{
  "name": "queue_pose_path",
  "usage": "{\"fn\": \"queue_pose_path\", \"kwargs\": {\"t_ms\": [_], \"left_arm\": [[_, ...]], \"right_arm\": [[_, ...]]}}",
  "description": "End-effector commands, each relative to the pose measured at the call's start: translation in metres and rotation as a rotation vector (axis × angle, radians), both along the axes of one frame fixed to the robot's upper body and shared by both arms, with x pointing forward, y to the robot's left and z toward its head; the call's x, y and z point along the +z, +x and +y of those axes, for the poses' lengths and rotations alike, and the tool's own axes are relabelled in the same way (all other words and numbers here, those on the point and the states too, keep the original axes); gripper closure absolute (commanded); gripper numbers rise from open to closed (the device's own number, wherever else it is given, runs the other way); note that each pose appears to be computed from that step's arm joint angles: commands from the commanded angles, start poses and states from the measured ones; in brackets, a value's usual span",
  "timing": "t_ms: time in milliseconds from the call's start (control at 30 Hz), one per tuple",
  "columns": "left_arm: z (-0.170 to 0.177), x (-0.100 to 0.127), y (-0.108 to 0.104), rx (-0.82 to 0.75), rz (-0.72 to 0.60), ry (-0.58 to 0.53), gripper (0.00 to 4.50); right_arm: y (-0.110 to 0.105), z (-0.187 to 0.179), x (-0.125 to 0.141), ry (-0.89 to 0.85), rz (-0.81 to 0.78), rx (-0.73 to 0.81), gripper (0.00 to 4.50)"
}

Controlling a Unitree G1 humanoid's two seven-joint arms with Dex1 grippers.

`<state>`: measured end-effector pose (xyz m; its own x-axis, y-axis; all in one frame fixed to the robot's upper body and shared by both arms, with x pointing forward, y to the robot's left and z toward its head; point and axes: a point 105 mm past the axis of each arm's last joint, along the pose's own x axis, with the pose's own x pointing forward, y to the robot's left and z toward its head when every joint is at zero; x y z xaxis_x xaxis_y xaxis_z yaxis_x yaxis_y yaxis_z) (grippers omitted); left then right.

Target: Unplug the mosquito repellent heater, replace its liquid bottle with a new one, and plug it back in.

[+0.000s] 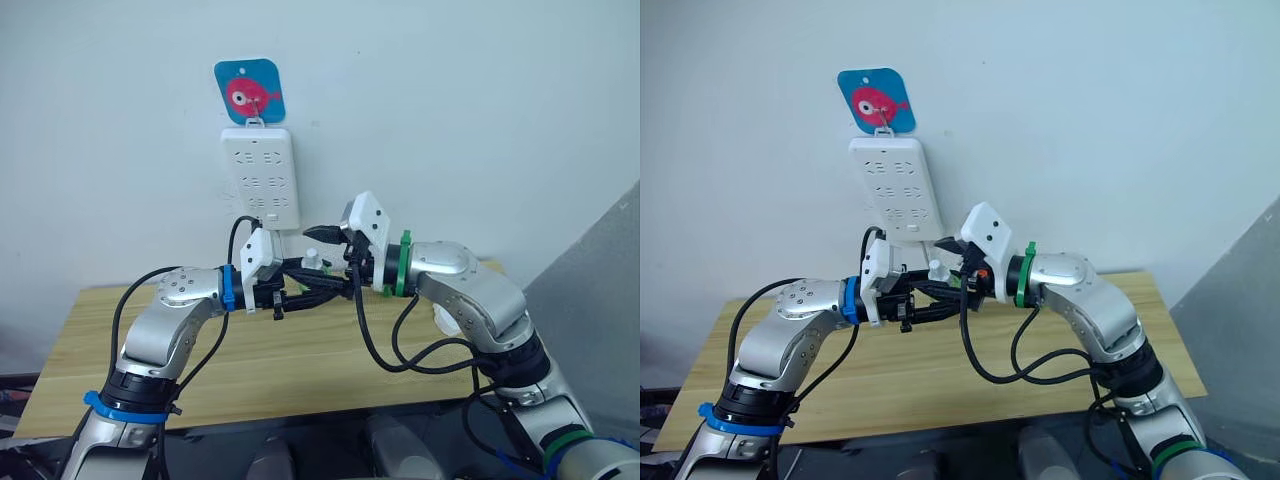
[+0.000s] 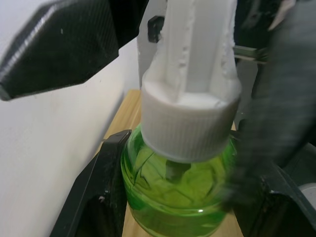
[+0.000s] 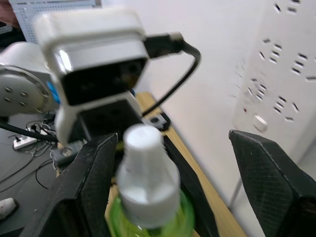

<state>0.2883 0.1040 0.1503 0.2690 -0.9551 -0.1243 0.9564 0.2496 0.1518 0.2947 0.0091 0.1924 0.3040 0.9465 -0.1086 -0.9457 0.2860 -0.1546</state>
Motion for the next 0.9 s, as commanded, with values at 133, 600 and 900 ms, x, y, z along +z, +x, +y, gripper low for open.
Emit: {"fn": "queue_pose_path", "kwargs": {"t_ms": [133, 600, 900], "left_arm": [[-0.001, 0.007, -0.003, -0.009, -0.044, -0.015, 2.21], [0.000, 0.005, -0.003, -0.020, -0.044, -0.007, 2.21], [-0.003, 0.006, -0.006, -0.029, -0.043, -0.007, 2.21]], "right_arm": [[0.007, -0.039, 0.016, -0.049, -0.066, -0.011, 0.73], [-0.027, -0.028, 0.027, -0.001, 0.015, 0.156, 0.73], [-0.024, -0.008, 0.028, 0.034, 0.041, 0.184, 1.12]]}}
